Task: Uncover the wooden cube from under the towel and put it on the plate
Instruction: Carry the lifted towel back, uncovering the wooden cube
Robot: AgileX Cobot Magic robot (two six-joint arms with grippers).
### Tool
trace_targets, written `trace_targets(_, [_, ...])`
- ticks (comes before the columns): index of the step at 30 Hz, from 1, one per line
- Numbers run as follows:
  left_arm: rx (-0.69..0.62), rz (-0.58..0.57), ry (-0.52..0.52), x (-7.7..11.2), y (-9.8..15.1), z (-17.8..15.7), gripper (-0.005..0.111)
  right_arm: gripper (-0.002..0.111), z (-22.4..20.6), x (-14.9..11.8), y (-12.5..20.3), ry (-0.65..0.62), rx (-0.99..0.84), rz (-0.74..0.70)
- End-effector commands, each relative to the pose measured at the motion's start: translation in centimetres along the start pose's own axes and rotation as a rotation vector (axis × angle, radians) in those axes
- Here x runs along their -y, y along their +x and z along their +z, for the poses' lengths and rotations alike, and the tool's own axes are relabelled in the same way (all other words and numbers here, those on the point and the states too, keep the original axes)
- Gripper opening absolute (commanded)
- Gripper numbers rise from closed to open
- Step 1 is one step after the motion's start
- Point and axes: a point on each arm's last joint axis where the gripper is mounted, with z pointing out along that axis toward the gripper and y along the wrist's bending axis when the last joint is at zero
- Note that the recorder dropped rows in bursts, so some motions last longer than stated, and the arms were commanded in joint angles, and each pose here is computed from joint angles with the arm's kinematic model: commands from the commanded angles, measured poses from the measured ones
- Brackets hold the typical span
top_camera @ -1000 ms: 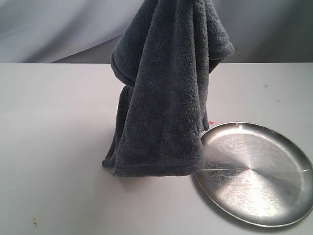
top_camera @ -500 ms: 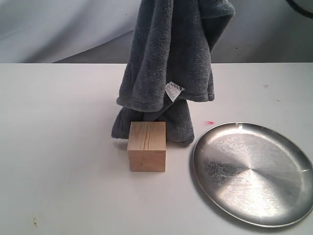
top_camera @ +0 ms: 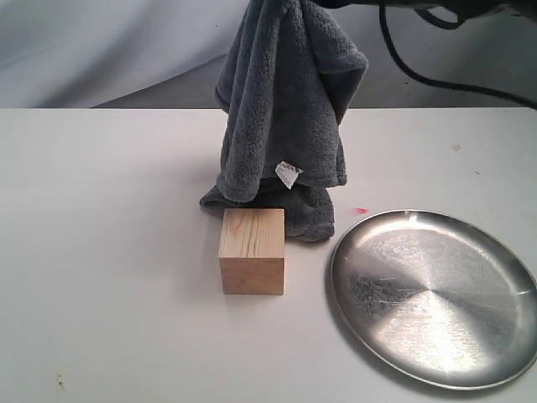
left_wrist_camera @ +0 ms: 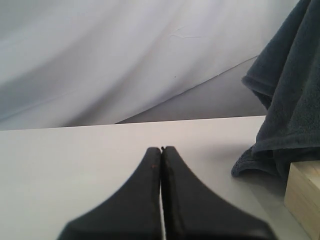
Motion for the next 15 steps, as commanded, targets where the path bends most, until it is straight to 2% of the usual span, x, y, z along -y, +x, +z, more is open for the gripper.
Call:
trace_targets(1, [0.003,-0.004,0.005,0.0,0.1,0.0,0.000,0.000,1.1,1.2,0.6,0.026,0.006,-0.017])
trace_targets(15, [0.003,-0.004,0.005,0.0,0.1,0.0,0.000,0.000,5.0,2.5,4.2,0.051,-0.025,-0.029])
